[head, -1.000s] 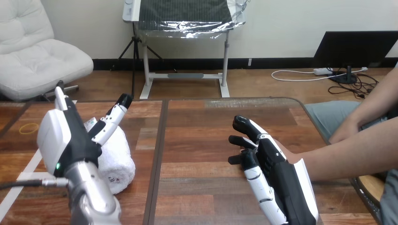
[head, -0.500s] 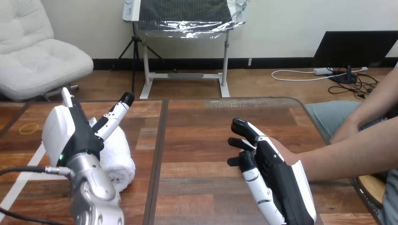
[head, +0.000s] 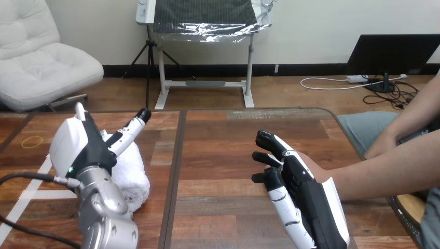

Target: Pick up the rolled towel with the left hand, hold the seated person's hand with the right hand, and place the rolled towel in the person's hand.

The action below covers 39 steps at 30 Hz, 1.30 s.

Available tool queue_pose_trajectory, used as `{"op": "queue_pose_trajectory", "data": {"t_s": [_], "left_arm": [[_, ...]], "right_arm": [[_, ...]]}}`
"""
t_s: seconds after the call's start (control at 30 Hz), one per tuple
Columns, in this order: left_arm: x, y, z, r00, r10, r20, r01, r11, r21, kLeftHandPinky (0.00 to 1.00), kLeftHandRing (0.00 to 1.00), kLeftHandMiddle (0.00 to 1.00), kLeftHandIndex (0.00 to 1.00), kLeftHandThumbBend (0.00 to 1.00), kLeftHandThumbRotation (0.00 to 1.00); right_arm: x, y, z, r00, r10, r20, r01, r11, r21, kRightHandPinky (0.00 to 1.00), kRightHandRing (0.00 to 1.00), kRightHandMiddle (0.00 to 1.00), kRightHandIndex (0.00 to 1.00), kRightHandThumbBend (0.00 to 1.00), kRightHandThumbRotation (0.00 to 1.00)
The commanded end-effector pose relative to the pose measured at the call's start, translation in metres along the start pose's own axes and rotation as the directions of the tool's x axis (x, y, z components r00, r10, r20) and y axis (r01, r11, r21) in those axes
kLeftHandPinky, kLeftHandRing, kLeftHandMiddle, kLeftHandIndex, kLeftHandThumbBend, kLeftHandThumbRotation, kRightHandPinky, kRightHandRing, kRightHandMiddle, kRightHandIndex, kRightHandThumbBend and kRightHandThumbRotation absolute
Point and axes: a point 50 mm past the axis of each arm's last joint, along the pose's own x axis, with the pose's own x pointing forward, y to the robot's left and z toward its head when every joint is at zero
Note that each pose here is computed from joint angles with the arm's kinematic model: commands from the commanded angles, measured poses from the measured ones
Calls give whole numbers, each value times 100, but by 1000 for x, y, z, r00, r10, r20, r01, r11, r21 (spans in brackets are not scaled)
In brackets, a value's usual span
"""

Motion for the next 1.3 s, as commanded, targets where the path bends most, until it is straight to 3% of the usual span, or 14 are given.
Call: {"op": "queue_pose_trajectory", "data": {"t_s": [0.0,0.6,1.27], "left_arm": [[9,9,24,997,32,71,-37,997,62,73,85,89,98,93,81],[14,7,21,999,38,22,-41,982,185,65,80,86,96,96,82],[16,5,14,998,61,-12,-54,947,316,74,86,92,98,98,85]], "right_arm": [[14,2,10,997,-36,67,35,999,27,67,82,88,87,63,88],[13,1,9,998,-30,64,28,999,27,67,82,88,88,63,88],[14,1,8,998,-26,64,25,999,20,66,82,88,87,64,89]]}}
